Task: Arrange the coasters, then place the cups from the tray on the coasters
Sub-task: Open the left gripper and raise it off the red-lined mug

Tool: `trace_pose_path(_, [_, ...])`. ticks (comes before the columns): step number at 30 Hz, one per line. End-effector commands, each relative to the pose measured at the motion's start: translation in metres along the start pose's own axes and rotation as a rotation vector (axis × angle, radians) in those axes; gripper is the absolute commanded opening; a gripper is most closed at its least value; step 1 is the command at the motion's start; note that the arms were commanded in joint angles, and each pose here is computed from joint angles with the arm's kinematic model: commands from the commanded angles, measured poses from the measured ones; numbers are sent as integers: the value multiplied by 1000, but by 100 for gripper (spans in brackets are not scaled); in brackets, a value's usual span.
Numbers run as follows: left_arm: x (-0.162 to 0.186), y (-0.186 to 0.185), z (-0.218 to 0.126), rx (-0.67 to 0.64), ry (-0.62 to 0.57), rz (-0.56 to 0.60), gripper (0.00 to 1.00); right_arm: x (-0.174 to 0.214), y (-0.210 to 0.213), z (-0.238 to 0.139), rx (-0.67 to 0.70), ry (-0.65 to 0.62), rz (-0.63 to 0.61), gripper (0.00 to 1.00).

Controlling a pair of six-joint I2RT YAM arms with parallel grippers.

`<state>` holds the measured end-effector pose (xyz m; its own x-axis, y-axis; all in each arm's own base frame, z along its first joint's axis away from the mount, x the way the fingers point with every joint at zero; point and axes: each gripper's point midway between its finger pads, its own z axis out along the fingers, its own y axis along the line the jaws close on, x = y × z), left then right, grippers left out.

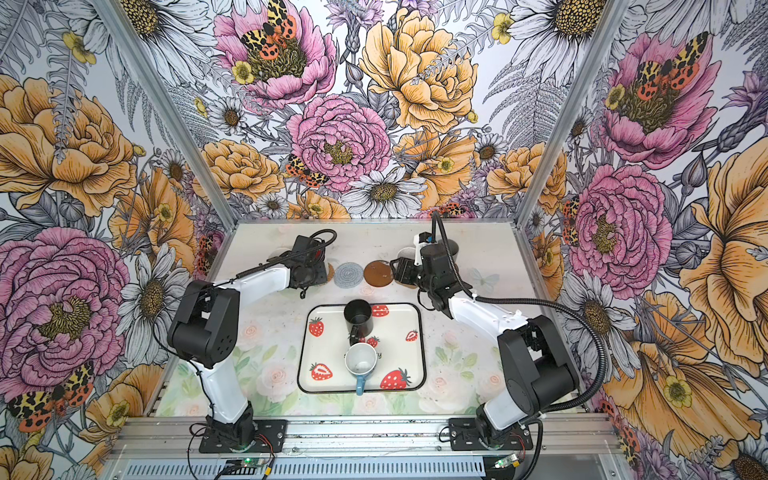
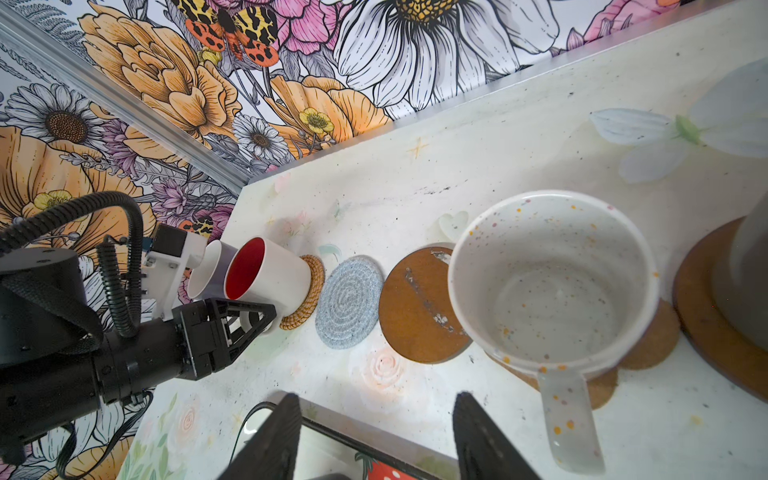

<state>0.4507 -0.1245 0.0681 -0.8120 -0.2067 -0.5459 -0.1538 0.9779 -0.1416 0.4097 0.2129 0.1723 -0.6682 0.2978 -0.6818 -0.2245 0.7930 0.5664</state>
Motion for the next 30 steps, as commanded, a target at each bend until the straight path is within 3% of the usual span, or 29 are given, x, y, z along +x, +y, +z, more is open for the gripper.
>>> trace_pose_path(1, [-7, -4, -7, 2, -21, 4, 50, -11, 8, -2, -23, -23, -21, 60])
trace_pose_path(6, [-7, -5, -16, -8, -35, 16, 52, -12, 9, -4, -24, -28, -22, 61])
trace_pose_path(24, [-43, -19, -134, 67, -300, -24, 57, -15, 26, -22, -59, -31, -27, 58])
trace_pose_path(30, [-50, -26, -183, 148, -437, -104, 58, -11, 63, -57, -84, 6, -139, 55])
